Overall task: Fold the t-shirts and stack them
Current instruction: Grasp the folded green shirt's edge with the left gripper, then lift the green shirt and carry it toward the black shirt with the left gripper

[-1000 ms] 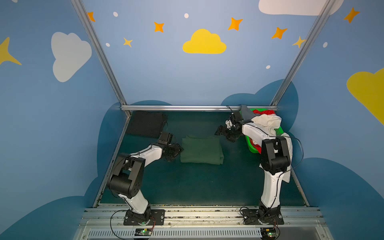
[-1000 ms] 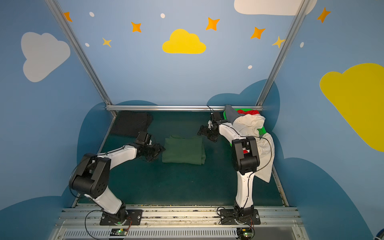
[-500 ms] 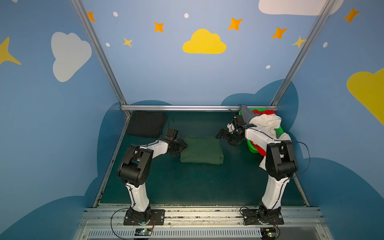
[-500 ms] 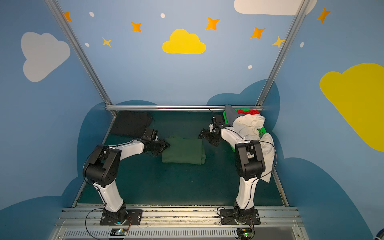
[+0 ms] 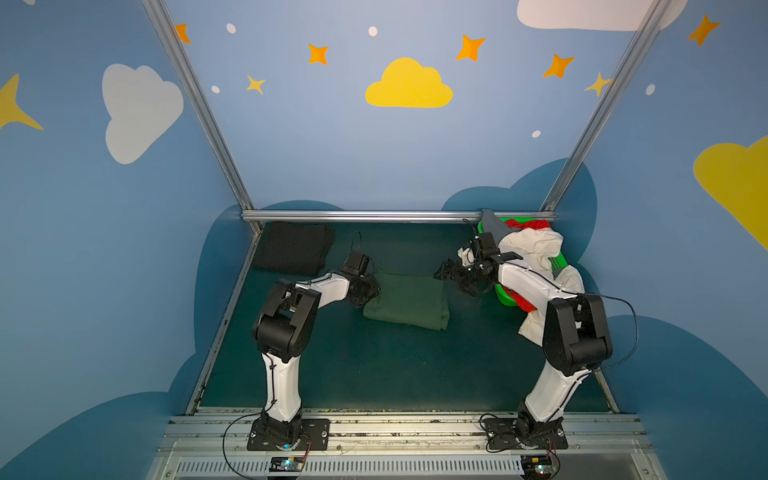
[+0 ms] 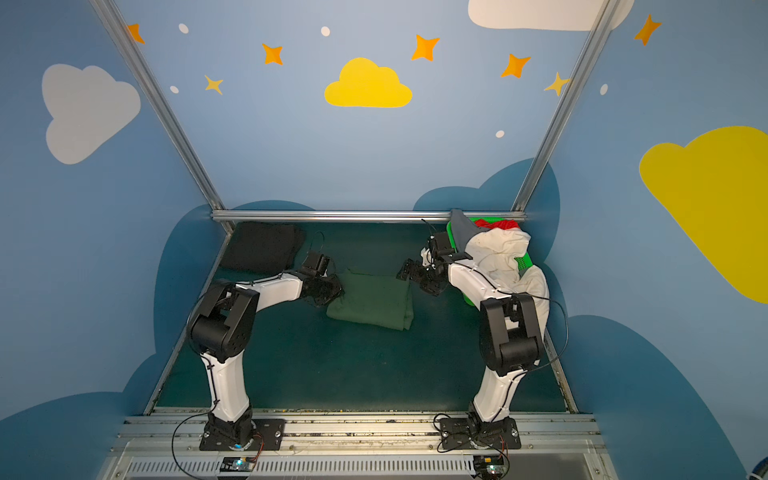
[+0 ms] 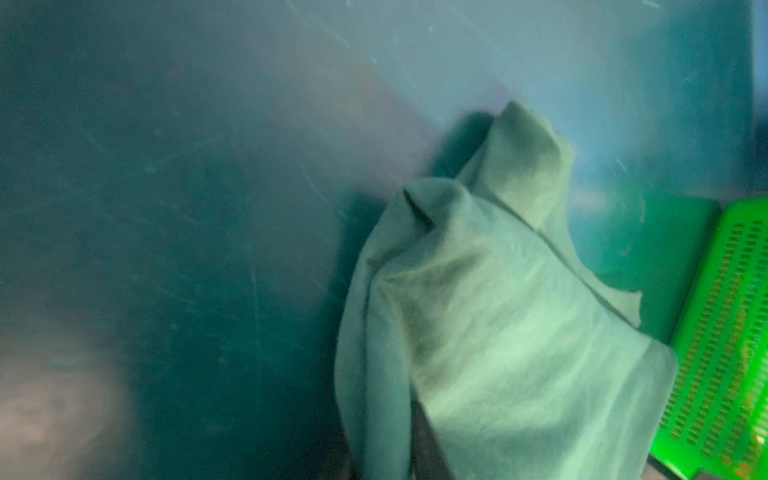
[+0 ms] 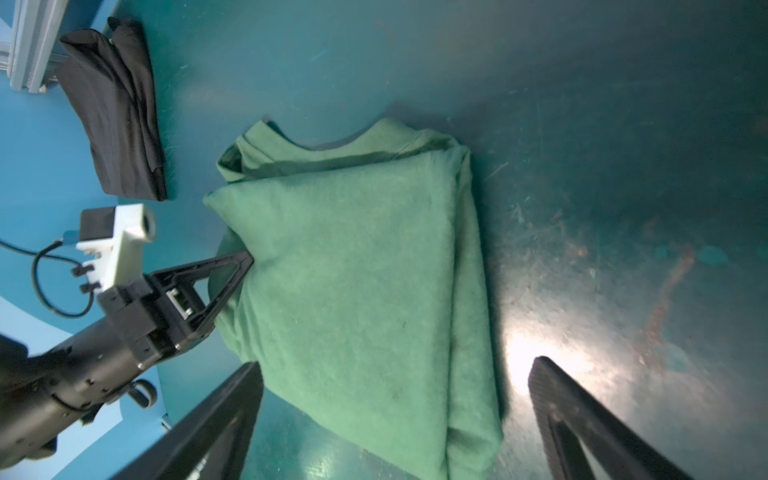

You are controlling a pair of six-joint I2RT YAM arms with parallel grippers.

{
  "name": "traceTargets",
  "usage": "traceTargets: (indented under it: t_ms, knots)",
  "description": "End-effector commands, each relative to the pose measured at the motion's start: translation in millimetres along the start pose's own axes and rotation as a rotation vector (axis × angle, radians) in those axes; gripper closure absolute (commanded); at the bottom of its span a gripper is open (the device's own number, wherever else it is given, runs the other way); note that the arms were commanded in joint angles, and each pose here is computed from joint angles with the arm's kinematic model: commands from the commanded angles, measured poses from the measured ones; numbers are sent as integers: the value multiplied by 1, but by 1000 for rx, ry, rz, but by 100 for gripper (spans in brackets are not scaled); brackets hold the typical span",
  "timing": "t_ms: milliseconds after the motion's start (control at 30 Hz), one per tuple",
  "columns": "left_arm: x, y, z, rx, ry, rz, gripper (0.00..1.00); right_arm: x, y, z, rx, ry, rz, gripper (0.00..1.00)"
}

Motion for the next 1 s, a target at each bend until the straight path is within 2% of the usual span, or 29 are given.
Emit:
traceTargets:
  t_ms: [0, 67, 367, 733, 967]
  knots:
    - [-21, 17, 47, 205, 2, 71, 90, -4, -15, 4, -6, -30, -22, 2]
    - [-15, 12, 42, 213, 24, 49, 96, -7, -18, 2, -17, -33, -22, 2]
    - [17, -25, 3, 215, 189, -41, 96, -19, -26, -1, -29, -44, -26, 2]
    - [64, -64, -19, 200, 229, -126, 96, -24, -39, -1, -57, -80, -65, 2]
    - [94, -93, -33, 215, 312, -185, 96, -28, -42, -3, -62, -98, -93, 2]
Point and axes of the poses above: each gripper's point midway between its finger pads, its own y axis out along the fingers, its own z axis along the line the jaws close on, x = y × z, the point moved 3 cm from there along -y, back along the fingers, and after that the axes turned 8 degrees about -y, right-handed, at the moved point
